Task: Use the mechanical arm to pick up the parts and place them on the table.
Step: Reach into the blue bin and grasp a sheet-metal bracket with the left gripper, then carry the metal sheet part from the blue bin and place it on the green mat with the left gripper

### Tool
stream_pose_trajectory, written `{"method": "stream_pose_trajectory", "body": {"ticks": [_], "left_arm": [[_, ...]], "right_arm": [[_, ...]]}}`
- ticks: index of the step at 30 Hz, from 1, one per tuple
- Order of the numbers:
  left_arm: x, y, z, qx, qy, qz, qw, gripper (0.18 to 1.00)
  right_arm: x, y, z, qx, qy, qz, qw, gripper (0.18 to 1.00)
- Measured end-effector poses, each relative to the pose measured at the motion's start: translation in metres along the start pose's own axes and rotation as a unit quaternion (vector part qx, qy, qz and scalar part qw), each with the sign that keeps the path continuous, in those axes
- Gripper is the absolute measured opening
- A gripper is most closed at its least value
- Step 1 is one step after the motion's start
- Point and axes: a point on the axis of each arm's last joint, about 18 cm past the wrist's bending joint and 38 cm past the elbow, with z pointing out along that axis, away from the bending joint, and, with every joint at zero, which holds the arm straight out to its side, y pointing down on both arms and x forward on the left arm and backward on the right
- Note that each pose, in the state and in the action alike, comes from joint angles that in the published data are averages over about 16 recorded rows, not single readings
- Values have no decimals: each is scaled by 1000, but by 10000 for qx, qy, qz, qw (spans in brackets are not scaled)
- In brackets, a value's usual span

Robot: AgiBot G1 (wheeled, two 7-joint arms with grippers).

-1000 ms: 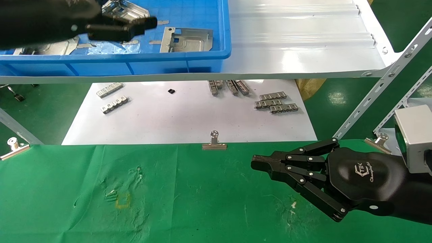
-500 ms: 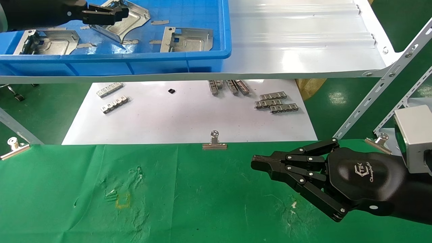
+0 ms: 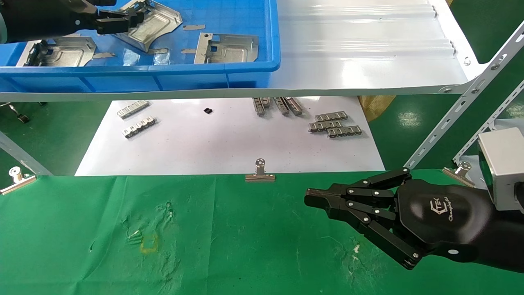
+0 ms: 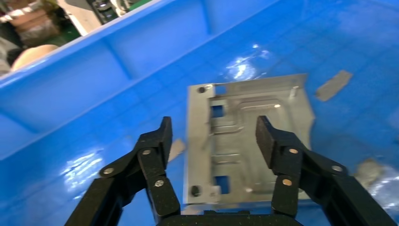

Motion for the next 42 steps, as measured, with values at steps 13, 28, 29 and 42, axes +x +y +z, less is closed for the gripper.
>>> {"method": "stream_pose_trajectory", "body": {"ticks": [13, 28, 29, 42], "left_arm": [[-7, 6, 2, -88, -216, 50, 9997, 464], [-6, -16, -4, 422, -86, -132, 9990, 276], [-3, -19, -6, 489, 19, -123, 9987, 274], [65, -37, -58, 1253, 2293, 865, 9614, 265]], "right_arm": [[0, 0, 0, 0, 0, 0, 10000, 192], [0, 0, 0, 0, 0, 0, 10000, 194], [0, 0, 0, 0, 0, 0, 10000, 196], [0, 0, 0, 0, 0, 0, 10000, 281]]}}
